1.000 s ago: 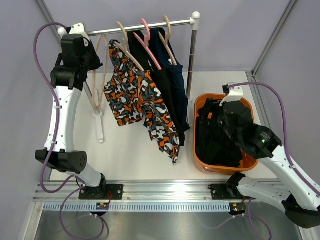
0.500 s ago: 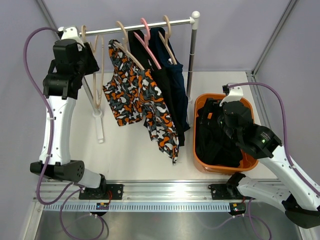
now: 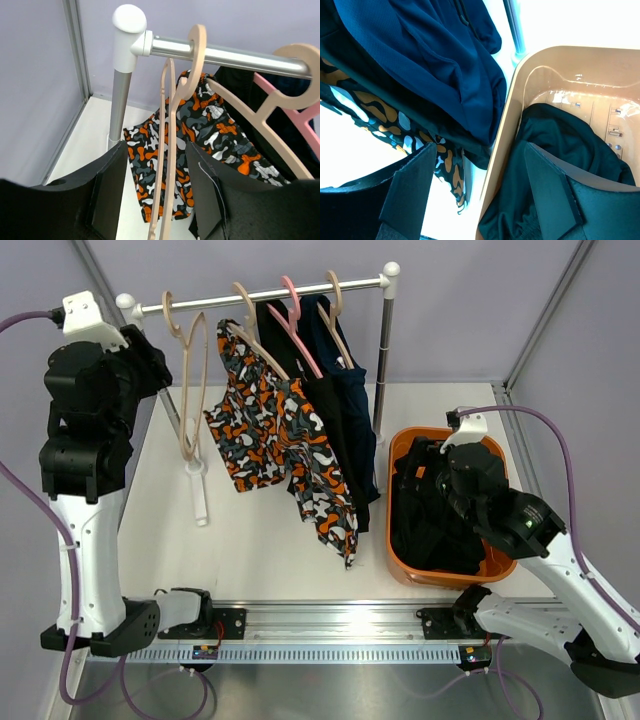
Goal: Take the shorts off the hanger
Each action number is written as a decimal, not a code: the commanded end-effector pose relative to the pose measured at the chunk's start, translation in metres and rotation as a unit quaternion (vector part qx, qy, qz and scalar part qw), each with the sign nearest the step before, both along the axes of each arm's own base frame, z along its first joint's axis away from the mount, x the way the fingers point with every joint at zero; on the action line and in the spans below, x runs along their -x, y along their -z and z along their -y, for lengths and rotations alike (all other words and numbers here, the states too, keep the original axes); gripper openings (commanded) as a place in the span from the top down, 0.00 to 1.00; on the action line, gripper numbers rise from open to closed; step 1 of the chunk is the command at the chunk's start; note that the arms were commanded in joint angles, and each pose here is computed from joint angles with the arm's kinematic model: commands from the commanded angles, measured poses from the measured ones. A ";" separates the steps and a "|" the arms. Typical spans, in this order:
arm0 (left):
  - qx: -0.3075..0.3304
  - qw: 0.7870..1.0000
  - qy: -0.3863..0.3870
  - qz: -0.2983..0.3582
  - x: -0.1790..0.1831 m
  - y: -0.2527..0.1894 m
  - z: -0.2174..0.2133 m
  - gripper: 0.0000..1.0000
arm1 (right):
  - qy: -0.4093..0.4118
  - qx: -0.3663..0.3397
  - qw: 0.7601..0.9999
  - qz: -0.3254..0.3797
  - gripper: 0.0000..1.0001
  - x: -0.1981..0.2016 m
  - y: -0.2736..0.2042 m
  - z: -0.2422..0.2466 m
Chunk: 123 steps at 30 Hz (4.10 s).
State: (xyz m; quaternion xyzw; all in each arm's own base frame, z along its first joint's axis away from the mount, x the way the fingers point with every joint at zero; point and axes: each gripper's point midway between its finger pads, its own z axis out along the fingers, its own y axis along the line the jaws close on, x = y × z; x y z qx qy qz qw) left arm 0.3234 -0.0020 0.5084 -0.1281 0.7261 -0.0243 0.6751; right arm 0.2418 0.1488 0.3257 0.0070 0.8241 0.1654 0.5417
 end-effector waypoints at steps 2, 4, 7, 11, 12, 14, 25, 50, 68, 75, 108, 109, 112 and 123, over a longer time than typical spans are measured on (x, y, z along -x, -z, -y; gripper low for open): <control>0.005 0.999 0.023 0.048 0.010 -0.030 0.010 0.48 | 0.000 -0.019 1.000 0.009 0.21 0.002 -0.009 0.000; 0.013 0.996 0.070 0.057 0.015 -0.036 0.032 0.49 | -0.001 -0.020 1.000 0.009 0.21 0.002 -0.010 0.000; 0.015 0.990 0.119 0.070 0.021 -0.043 0.070 0.49 | 0.000 -0.017 1.000 0.007 0.21 0.002 -0.009 0.001; 0.010 0.988 0.139 0.072 0.019 -0.044 0.113 0.45 | 0.002 -0.013 1.000 0.004 0.21 0.001 -0.010 0.002; 0.012 0.991 0.120 0.066 0.012 -0.039 0.117 0.43 | 0.004 -0.012 1.000 0.003 0.21 0.003 -0.010 0.003; 0.020 0.990 0.122 0.067 0.007 -0.037 0.137 0.43 | 0.005 -0.014 1.000 0.004 0.21 0.004 -0.012 0.005; 0.011 0.998 -0.034 0.055 -0.054 -0.013 0.149 0.37 | 0.014 -0.009 1.000 -0.001 0.22 0.019 -0.017 0.022; -0.018 0.999 -0.029 -0.015 -0.124 0.041 0.151 0.35 | 0.011 -0.011 1.000 -0.012 0.22 0.028 -0.015 0.026; -0.020 0.998 -0.036 -0.045 -0.142 0.066 0.140 0.48 | 0.012 -0.009 1.000 -0.013 0.22 0.028 -0.013 0.027; -0.023 0.999 -0.015 -0.043 -0.140 0.057 0.140 0.96 | 0.011 -0.011 1.000 -0.013 0.22 0.028 -0.013 0.026; -0.042 0.971 0.202 -0.122 0.085 0.128 0.130 1.00 | -0.148 -0.003 0.989 -0.006 0.29 0.059 -0.046 -0.085; -0.039 0.968 0.213 -0.126 0.090 0.132 0.132 1.00 | -0.146 -0.001 0.989 -0.004 0.29 0.060 -0.047 -0.089; -0.032 0.963 0.230 -0.135 0.106 0.144 0.132 1.00 | -0.159 0.002 0.987 -0.008 0.28 0.065 -0.046 -0.112; -0.018 0.949 0.282 -0.139 0.131 0.151 0.134 1.00 | -0.193 -0.001 0.981 -0.016 0.26 0.055 -0.047 -0.177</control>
